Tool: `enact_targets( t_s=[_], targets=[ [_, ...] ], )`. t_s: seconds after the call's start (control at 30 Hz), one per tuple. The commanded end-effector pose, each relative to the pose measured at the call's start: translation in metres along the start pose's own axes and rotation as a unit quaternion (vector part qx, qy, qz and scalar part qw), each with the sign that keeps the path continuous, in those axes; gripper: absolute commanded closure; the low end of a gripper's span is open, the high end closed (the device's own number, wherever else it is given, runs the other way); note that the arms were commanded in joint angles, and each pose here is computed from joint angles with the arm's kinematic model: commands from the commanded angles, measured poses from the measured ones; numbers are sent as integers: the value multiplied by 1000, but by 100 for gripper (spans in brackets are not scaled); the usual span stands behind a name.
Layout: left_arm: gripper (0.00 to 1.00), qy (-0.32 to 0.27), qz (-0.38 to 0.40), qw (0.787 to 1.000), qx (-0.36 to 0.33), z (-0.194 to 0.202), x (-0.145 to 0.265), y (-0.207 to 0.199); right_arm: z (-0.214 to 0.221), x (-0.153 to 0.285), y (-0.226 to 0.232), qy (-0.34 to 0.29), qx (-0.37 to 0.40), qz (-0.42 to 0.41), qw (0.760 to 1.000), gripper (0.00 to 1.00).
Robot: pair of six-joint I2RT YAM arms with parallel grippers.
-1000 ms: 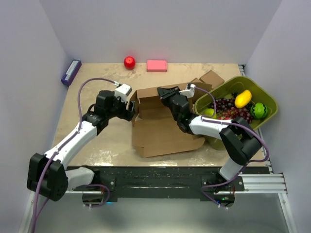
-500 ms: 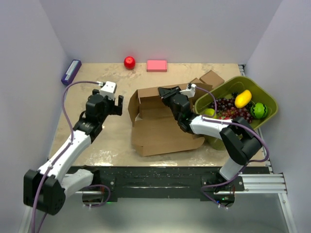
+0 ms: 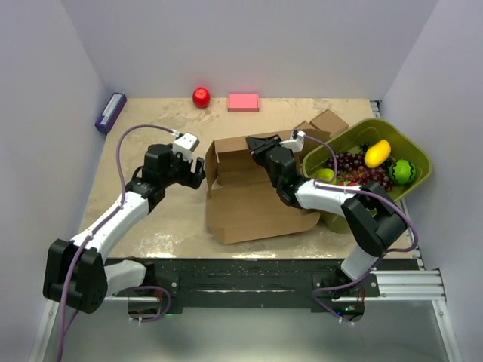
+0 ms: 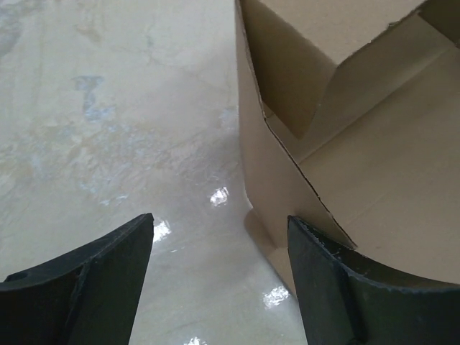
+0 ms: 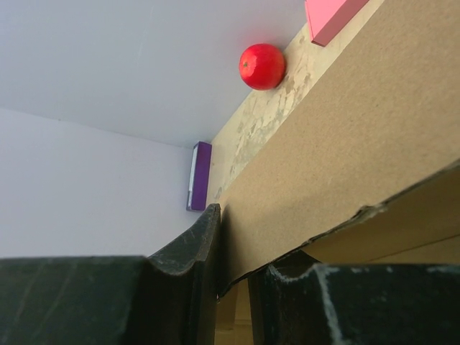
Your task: Fold the paper box
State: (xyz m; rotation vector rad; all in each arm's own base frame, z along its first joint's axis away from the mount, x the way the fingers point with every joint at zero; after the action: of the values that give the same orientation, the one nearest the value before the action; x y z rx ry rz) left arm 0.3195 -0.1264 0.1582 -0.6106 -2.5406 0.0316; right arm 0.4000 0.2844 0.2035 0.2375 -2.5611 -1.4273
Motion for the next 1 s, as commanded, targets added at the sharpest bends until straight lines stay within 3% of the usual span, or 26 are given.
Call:
enact_targets(
  t_s=[0.0, 0.2, 0.7, 0.97],
  targets=[
    [22, -16, 77, 997, -11, -21, -6, -23, -8, 6, -8, -6, 11, 15, 1000, 79],
    [24, -30, 83, 996, 21, -31, -8, -31, -6, 6, -6, 0, 8, 11, 1000, 80],
    [26, -67, 48, 997, 5, -38, -33, -62, -10, 12, 0, 2, 10, 6, 1000, 81],
    [40, -145, 29, 989, 20, -37, -35, -54, -12, 16, 1, 4, 11, 4, 1000, 81]
  ],
)
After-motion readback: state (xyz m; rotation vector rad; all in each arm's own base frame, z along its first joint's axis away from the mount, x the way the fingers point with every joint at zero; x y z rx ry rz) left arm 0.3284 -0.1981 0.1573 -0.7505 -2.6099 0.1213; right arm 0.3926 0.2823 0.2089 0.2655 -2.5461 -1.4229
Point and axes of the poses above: each gripper's point midway between its finger pads, its own x axis back along the fingers, its own y axis along the line the jaws close on, z = x × y, the point moved 2 cm from there along x, back along the fingers, and after that the axes turned 7 degrees about x, right-handed, at the moved point
